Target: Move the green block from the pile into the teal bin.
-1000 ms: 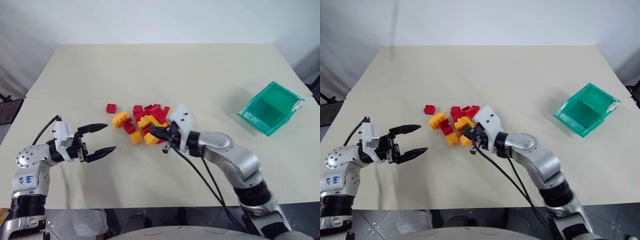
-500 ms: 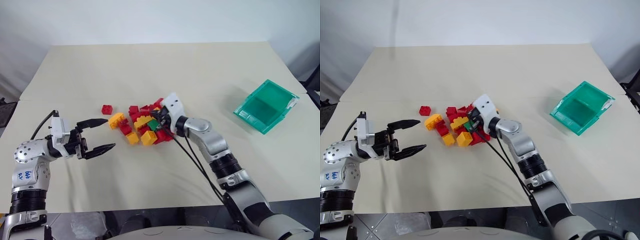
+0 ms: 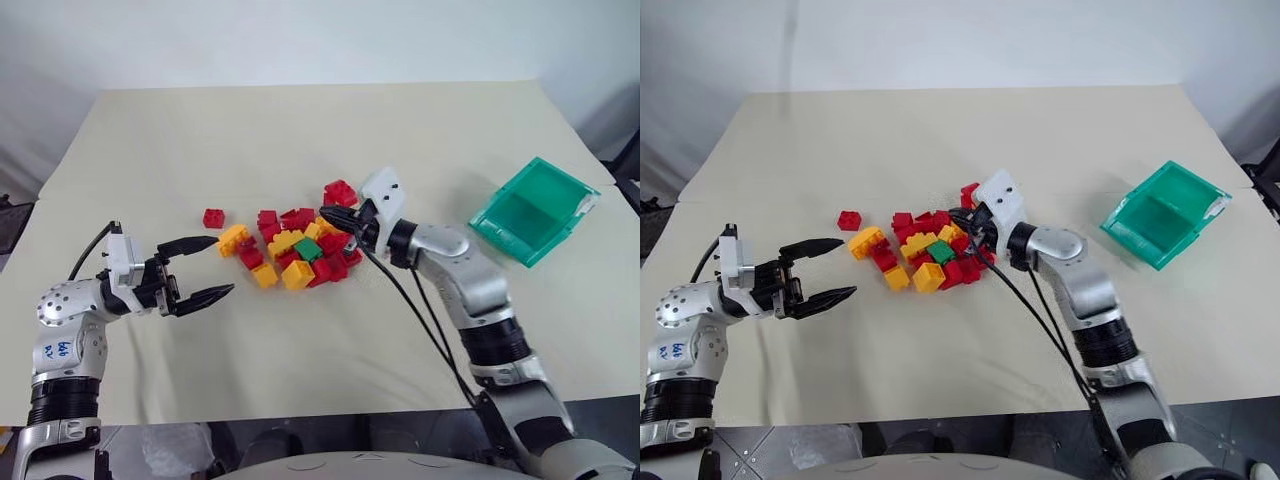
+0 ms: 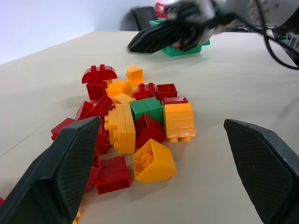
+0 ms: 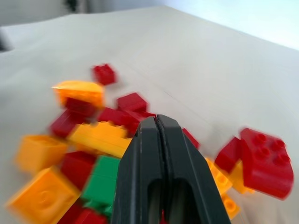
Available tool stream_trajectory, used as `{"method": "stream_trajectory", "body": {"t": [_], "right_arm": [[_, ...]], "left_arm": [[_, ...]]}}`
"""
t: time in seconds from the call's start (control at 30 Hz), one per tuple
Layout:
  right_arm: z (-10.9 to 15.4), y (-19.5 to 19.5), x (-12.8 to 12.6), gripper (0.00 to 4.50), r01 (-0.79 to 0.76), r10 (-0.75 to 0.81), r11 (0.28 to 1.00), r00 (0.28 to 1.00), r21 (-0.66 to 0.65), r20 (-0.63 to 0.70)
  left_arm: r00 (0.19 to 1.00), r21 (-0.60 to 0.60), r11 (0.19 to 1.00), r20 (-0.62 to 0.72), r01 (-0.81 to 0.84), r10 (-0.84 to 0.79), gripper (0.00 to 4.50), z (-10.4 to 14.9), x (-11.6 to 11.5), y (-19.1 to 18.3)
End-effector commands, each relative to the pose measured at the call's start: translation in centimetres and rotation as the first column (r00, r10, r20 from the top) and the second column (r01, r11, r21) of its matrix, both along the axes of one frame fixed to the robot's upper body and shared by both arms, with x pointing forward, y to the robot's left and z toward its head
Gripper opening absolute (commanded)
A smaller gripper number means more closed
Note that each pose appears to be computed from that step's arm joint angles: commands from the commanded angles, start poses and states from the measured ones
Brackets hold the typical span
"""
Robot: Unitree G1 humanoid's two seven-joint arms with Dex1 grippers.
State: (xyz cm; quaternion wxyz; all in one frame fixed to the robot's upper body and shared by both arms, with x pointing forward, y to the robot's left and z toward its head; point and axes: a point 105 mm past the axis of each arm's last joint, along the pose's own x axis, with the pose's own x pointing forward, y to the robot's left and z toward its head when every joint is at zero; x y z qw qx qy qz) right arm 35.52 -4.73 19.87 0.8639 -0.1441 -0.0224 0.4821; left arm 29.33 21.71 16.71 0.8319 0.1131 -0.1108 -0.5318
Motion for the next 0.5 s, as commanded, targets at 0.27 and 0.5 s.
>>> {"method": "stream_trajectory", "body": {"t": [0.27,0.5], "right_arm": [[1.5,-2.6,-2.5,3.41,-0.092,0.09,0.984,0.996,-0.151,-0.024],[0.5,-1.9,-1.8,4.46,-0.074,0.062,0.978,0.996,-0.193,-0.069]], "left_arm": [[0.999,-0.007,1.0,0.044,-0.002,0.002,4.5,0.8,0.0,0.0],[0.999,-0.009,1.0,0.046,-0.008,0.008,4.5,0.9,0.0,-0.1]]}}
